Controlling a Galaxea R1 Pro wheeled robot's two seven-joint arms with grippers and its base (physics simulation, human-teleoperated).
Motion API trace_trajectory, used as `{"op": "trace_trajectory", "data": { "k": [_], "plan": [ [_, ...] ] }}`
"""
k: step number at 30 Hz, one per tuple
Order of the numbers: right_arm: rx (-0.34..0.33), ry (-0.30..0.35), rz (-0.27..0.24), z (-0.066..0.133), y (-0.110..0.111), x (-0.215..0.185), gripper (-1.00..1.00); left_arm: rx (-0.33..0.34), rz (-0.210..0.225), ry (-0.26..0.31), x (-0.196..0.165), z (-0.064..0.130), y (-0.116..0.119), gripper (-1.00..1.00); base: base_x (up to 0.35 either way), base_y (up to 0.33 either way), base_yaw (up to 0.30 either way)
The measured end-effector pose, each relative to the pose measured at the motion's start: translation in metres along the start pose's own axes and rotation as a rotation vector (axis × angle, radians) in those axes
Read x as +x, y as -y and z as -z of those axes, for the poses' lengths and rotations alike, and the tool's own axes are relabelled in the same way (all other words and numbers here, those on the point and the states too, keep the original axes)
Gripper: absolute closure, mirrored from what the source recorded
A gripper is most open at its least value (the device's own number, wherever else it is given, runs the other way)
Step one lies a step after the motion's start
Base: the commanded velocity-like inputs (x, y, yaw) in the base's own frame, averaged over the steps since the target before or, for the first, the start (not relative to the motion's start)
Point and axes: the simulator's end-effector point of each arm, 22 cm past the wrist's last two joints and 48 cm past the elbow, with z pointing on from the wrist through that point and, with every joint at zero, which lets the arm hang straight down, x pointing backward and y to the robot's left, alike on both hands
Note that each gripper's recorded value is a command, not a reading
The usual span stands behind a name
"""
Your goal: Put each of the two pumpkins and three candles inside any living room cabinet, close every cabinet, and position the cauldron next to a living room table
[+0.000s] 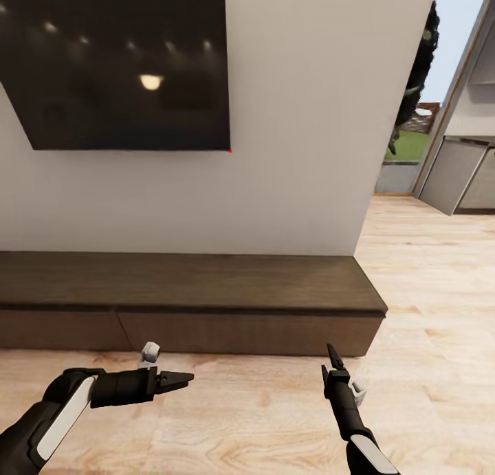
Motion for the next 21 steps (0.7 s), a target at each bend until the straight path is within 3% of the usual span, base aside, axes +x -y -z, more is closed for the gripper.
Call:
{"op": "trace_trajectory", "data": {
  "k": [21],
  "plan": [
    [-0.001,-0.001,0.002,0.007,0.046,0.001,-1.00,0.001,-0.001,0.001,0.024,-0.009,-0.038,-1.00,0.000,0.000,0.000]
  ]
}}
